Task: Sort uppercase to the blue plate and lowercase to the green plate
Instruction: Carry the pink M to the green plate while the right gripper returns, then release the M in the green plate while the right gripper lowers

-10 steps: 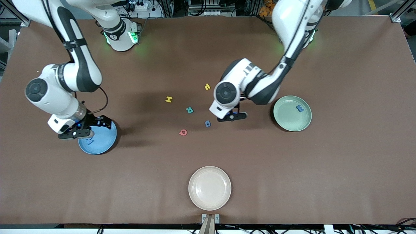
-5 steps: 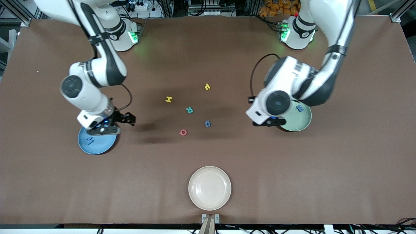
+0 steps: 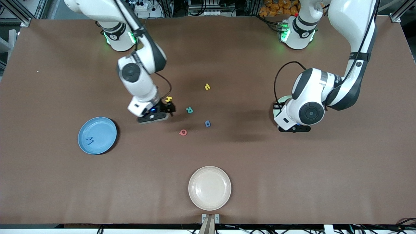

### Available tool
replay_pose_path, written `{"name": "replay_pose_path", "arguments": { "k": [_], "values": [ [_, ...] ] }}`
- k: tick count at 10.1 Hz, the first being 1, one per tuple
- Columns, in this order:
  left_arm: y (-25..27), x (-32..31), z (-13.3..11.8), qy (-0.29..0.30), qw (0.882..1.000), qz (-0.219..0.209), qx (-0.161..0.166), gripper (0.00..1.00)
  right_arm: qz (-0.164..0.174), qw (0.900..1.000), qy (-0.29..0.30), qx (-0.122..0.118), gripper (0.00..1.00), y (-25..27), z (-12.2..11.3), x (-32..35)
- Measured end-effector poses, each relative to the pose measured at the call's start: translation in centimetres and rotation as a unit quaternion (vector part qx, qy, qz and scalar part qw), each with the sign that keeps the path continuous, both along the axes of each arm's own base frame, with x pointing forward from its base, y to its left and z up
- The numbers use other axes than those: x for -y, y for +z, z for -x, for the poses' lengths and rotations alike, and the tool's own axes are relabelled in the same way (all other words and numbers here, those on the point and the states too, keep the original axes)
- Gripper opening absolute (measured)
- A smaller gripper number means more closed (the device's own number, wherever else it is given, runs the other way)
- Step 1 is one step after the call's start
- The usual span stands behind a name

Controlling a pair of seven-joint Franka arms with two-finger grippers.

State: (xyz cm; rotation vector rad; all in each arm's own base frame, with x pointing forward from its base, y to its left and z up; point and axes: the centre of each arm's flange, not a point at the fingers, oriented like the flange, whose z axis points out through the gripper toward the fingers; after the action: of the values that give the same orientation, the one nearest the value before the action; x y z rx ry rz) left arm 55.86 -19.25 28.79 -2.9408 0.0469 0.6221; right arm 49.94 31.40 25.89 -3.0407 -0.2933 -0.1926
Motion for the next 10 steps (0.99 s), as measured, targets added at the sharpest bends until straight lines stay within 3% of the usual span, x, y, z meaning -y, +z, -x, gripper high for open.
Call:
{"name": "replay_pose_path", "arguments": {
  "k": [2,6,10],
  "values": [
    [-3.7,-2.2,1.5,-0.019,1.0,-0.001,0.016,0.4,-0.004,1.0,0.02,0.012,1.0,-1.8,1.6,-2.9],
    [-9.7,-5.1,5.4,-0.045,0.998,-0.015,0.03,0.4,0.002,0.999,0.042,0.002,1.0,-4.7,4.9,-7.5],
    [-9.6,-5.7,5.7,-0.043,0.998,-0.011,0.04,0.41,0.014,0.999,0.048,-0.008,1.0,-7.1,6.0,-8.9]
  ]
}}
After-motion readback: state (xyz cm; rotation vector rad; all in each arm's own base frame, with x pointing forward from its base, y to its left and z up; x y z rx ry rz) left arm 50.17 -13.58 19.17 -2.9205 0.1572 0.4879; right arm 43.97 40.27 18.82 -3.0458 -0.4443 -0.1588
